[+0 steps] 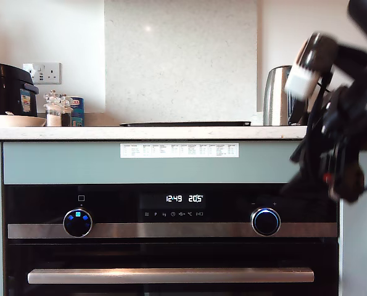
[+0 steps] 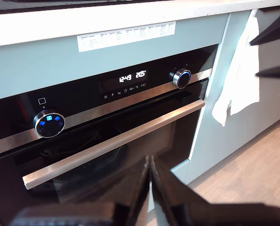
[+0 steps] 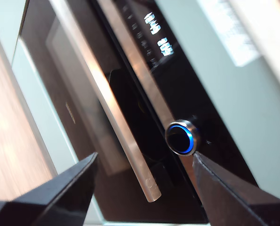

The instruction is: Switch the oven temperature to 180 degrees by turning the right rotary switch until the correct number is selected

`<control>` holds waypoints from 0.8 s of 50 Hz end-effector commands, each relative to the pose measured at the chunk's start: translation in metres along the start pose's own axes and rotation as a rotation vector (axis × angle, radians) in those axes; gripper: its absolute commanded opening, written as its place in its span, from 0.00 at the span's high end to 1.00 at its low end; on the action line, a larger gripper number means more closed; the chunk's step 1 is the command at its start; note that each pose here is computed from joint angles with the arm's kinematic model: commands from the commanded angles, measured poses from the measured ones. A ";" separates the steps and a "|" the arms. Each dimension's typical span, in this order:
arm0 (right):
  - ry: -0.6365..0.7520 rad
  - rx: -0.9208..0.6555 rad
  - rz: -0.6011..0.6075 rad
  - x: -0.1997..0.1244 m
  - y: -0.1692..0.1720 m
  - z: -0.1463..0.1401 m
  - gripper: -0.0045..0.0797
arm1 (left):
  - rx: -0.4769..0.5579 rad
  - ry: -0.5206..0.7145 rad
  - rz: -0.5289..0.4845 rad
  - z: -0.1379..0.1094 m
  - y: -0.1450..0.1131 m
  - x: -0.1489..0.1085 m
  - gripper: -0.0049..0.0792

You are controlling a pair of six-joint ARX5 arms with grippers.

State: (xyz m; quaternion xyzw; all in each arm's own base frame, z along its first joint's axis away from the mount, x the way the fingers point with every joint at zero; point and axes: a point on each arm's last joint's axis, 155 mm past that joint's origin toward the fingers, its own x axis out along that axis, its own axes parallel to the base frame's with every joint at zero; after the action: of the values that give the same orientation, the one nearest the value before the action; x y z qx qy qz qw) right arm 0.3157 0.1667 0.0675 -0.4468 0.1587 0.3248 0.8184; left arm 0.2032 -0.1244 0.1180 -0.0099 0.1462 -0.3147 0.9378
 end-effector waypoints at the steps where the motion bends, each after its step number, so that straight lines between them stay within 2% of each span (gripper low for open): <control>1: 0.011 -0.062 0.004 0.008 0.001 -0.002 0.25 | 0.006 -0.006 -0.001 0.001 0.000 0.000 0.97; 22: 0.140 -0.298 -0.099 0.053 -0.005 -0.039 0.25 | 0.006 -0.006 0.002 0.001 0.000 0.000 0.97; 32: 0.103 -0.280 -0.131 0.067 -0.008 -0.037 0.25 | 0.006 -0.006 0.018 0.001 0.003 0.000 0.97; 40: 0.034 -0.191 -0.190 0.072 -0.031 -0.027 0.25 | 0.006 -0.006 0.028 0.001 0.005 0.000 0.97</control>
State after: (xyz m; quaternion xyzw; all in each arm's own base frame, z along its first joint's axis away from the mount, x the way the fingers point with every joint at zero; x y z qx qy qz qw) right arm 0.3790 0.1597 0.0187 -0.5553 0.1150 0.2650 0.7799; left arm 0.2061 -0.1203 0.1174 -0.0079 0.1464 -0.3018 0.9420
